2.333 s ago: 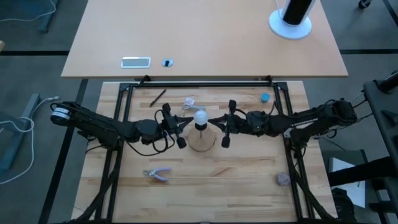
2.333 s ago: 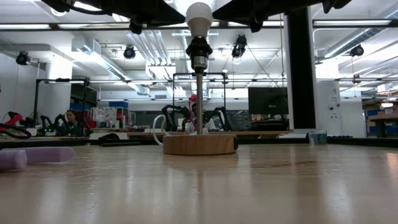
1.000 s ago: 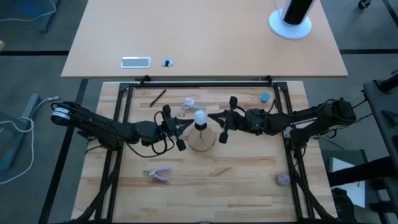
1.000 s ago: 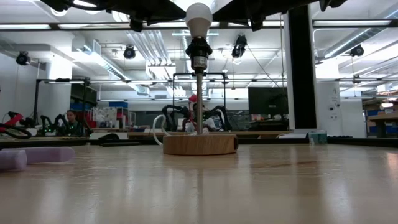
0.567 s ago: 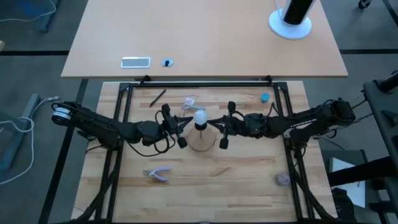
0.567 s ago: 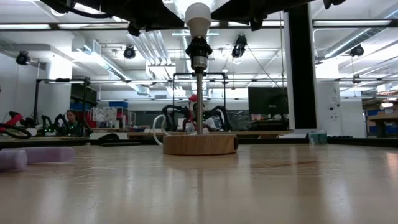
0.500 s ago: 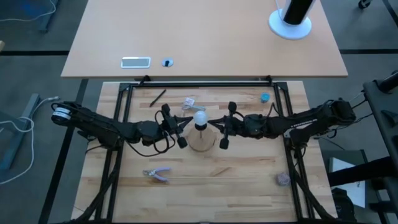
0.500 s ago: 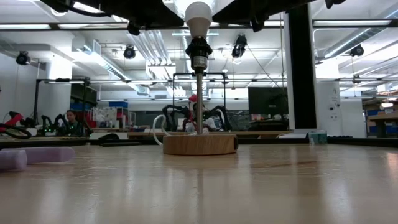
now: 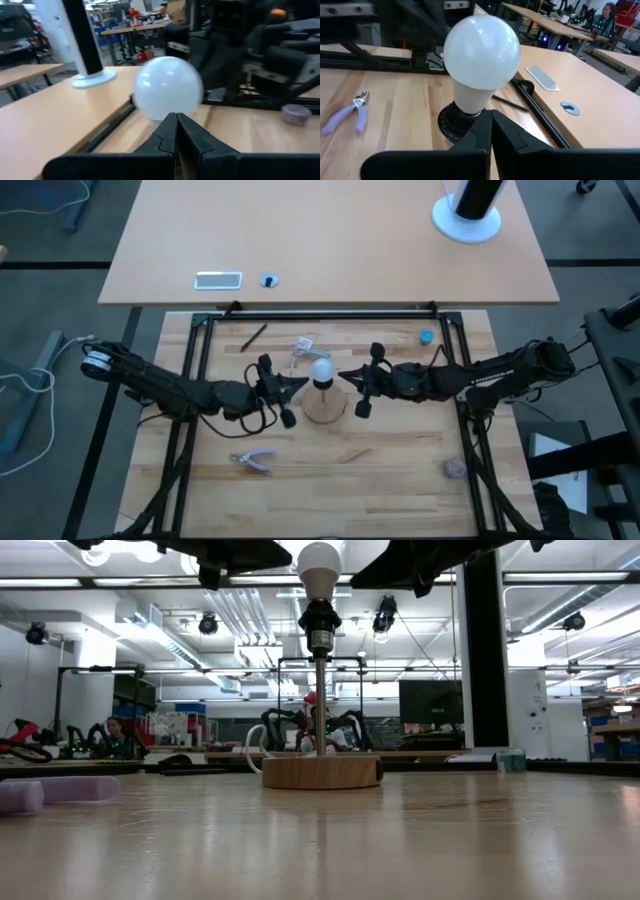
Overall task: Screw lightbulb
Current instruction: Insert the lightbulb into the lamp
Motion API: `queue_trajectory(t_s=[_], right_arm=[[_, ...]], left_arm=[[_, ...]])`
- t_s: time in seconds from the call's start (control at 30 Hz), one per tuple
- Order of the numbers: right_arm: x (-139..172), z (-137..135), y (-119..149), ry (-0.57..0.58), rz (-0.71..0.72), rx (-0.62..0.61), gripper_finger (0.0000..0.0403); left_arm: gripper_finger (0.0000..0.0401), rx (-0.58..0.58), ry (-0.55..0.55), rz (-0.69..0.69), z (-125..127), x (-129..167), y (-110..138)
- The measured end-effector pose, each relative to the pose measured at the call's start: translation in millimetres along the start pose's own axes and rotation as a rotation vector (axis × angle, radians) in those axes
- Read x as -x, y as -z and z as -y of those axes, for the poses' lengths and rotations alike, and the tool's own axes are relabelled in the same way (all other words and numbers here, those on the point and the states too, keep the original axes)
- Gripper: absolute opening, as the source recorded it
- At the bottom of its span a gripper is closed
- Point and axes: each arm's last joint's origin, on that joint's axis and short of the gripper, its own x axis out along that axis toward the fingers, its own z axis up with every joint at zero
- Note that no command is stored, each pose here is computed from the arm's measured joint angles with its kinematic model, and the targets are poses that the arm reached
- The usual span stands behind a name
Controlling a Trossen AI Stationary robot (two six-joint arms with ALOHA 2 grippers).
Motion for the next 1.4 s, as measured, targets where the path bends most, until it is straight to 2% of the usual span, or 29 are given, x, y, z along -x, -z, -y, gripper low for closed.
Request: queue_trajectory(t_s=[0.4, 0.53, 1.0, 1.17, 1.4], right_arm=[[0, 1, -1, 0.005, 0.007, 0.007, 0.0], [-1, 4, -3, 0.049, 0.028, 0.002, 0.0], [-1, 8, -10, 0.07, 0.095, 0.017, 0.0], [-5, 9, -12, -0.011, 0.142, -0.015, 0.0], [-8, 5, -9, -0.035, 0.137, -0.068, 0.0]], left_arm=[[0.0, 0.039, 0.037, 0.001, 8, 5, 0], [0.0, 0.054, 0.04, 0.002, 9, 4, 1], [0.0, 0.007, -0.007, 0.044, 0, -2, -3], [0.0, 0.002, -0.038, 0.028, -5, -10, 1], [0.0, 0.001, -0.071, 0.022, -9, -14, 3]])
